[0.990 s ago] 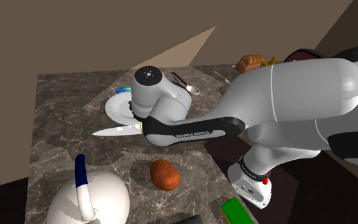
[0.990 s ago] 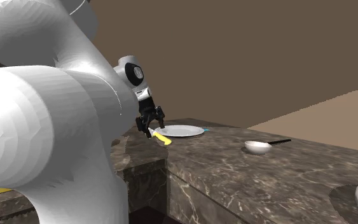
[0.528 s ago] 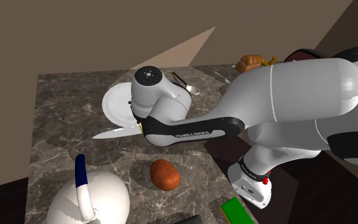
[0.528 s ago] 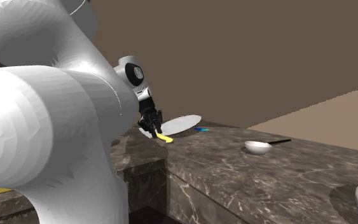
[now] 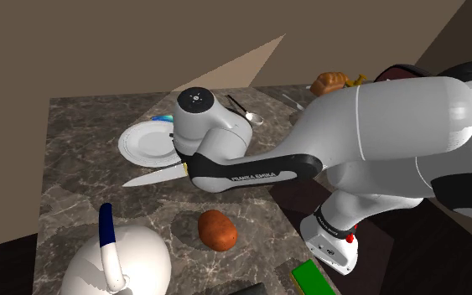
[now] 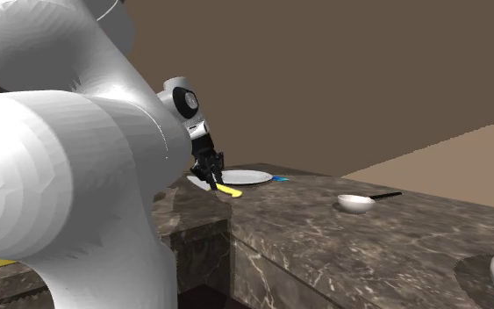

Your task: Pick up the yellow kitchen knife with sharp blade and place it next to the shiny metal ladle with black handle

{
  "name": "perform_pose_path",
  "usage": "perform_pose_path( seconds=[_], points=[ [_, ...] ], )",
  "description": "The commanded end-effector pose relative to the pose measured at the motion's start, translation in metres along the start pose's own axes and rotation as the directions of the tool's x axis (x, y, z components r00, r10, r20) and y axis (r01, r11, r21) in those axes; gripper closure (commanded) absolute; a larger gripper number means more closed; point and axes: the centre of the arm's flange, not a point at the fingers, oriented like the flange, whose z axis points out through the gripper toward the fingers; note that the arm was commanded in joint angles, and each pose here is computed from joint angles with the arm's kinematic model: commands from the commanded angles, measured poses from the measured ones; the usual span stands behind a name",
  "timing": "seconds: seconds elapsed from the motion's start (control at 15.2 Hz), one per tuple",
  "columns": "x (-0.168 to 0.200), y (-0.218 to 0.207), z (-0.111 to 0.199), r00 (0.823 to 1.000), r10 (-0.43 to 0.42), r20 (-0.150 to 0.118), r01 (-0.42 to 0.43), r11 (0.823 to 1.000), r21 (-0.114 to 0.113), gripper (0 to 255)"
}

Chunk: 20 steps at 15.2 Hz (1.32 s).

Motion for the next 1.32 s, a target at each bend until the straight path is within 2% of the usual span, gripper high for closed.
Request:
perform_pose_path(
  seconds=[0.0, 1.25],
  points=[
    [0.001, -0.001, -0.005, 1.000, -0.001, 0.000, 0.001, 1.000, -0.001, 255],
    [0.022, -0.028, -0.099, 1.000, -0.001, 0.000, 0.001, 1.000, -0.001, 255]
  ],
)
